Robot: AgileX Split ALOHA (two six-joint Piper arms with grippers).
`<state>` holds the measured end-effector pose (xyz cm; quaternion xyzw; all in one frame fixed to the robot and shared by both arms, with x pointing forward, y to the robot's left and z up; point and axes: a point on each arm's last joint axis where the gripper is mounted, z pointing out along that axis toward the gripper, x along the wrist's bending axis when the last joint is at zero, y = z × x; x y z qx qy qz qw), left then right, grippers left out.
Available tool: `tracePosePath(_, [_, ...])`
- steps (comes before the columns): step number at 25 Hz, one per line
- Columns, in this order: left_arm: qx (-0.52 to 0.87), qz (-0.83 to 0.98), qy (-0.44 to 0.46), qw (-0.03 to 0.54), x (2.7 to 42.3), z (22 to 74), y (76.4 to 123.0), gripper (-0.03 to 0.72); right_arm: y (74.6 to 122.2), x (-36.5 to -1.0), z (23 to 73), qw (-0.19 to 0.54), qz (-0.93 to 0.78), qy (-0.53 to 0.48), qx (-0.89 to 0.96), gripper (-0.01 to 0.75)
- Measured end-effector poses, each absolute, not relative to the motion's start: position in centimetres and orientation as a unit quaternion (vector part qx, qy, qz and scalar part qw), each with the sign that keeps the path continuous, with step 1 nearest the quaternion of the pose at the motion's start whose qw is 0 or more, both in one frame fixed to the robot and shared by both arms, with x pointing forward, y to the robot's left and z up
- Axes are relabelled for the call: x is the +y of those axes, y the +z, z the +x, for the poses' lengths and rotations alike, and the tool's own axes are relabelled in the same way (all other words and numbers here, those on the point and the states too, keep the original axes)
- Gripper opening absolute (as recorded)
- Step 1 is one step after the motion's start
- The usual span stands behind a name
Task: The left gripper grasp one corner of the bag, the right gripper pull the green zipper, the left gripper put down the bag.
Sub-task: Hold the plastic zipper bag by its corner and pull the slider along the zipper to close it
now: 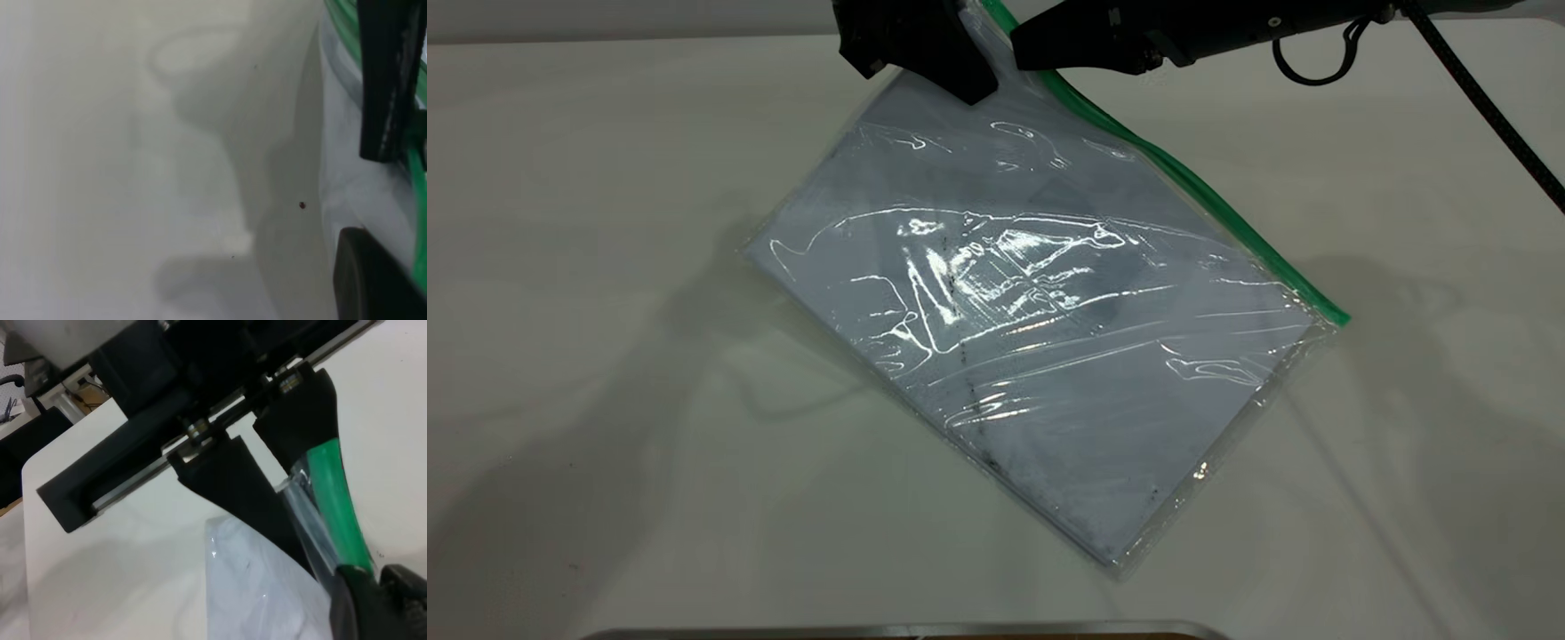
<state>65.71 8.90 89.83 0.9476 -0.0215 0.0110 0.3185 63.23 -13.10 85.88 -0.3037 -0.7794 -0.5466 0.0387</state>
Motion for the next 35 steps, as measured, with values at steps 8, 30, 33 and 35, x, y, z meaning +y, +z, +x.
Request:
tracePosePath(8, [-0.029,0.947,0.02,0.319,9.0,65.6,91.0,0.055,86.1,-13.4,63.3,0.044,-0.299,-0.556,-0.774,0.037])
tracePosePath(30, [-0.039,0.933,0.065,0.351,10.4,65.9,95.5,0.051,85.7,-15.5,64.0,0.026,-0.301,-0.526,-0.795,0.037])
tracePosePath(33, [-0.033,0.926,0.067,0.369,10.6,66.0,95.6,0.051,84.9,-15.8,64.0,0.033,-0.313,-0.521,-0.794,0.037])
tracePosePath(35, [-0.025,0.92,0.072,0.383,11.1,66.3,95.7,0.051,84.4,-16.0,64.1,0.038,-0.321,-0.519,-0.792,0.037])
